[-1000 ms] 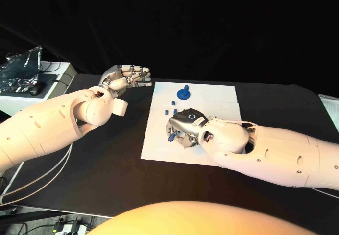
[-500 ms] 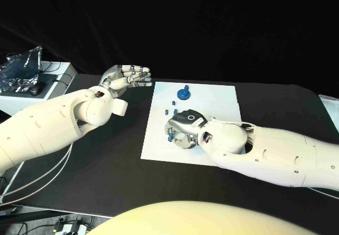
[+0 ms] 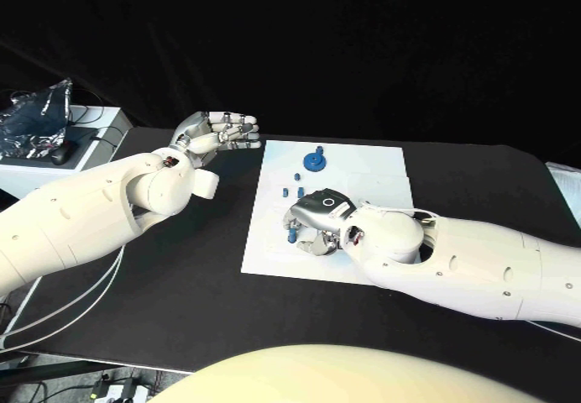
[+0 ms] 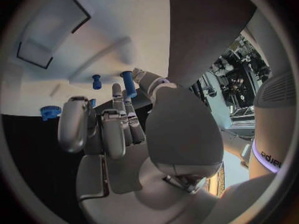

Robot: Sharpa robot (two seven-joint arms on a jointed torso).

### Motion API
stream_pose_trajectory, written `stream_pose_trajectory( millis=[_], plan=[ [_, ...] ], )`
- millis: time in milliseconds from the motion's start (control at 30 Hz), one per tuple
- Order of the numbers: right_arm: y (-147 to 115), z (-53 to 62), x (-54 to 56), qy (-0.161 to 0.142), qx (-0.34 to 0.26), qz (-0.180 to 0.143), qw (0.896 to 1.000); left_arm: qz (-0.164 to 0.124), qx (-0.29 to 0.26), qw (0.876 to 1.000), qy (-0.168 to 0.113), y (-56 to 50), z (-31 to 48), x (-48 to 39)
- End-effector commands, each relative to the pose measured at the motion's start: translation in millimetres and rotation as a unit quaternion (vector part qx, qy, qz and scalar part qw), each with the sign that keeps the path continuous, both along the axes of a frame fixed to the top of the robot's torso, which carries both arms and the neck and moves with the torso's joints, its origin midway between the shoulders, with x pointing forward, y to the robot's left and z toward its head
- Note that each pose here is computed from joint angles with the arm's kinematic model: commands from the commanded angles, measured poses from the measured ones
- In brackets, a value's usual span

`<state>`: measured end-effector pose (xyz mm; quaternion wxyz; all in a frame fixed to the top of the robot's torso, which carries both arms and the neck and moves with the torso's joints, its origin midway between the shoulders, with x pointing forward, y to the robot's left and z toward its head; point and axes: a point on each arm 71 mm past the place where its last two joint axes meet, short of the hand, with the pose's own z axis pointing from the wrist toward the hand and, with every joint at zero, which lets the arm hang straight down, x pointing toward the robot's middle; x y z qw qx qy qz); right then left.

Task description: Assemble the parts on the task board

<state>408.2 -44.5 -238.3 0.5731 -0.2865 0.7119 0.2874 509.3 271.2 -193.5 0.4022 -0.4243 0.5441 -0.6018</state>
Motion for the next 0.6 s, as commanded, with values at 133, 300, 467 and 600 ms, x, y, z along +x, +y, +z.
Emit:
stream_pose_trajectory(
  millis=[133, 300, 467, 600],
  plan=[
    [-2, 0.2, 2.2, -0.009, 0.002, -0.011, 1.0, -0.008, -0.006, 1.0, 0.0, -1.8, 0.6, -0.4],
    [-8, 3.4, 4.8, -0.024, 0.024, -0.026, 0.999, -0.009, -0.005, 1.0, 0.0, -1.7, 0.4, -0.3],
    [-19, 11.6, 8.5, -0.039, 0.05, -0.042, 0.997, -0.009, -0.006, 1.0, 0.001, -1.9, -0.1, 0.0],
    [-34, 23.9, 13.7, -0.039, 0.072, -0.059, 0.995, -0.009, -0.005, 1.0, 0.002, -1.6, -0.7, 0.1]
  ],
)
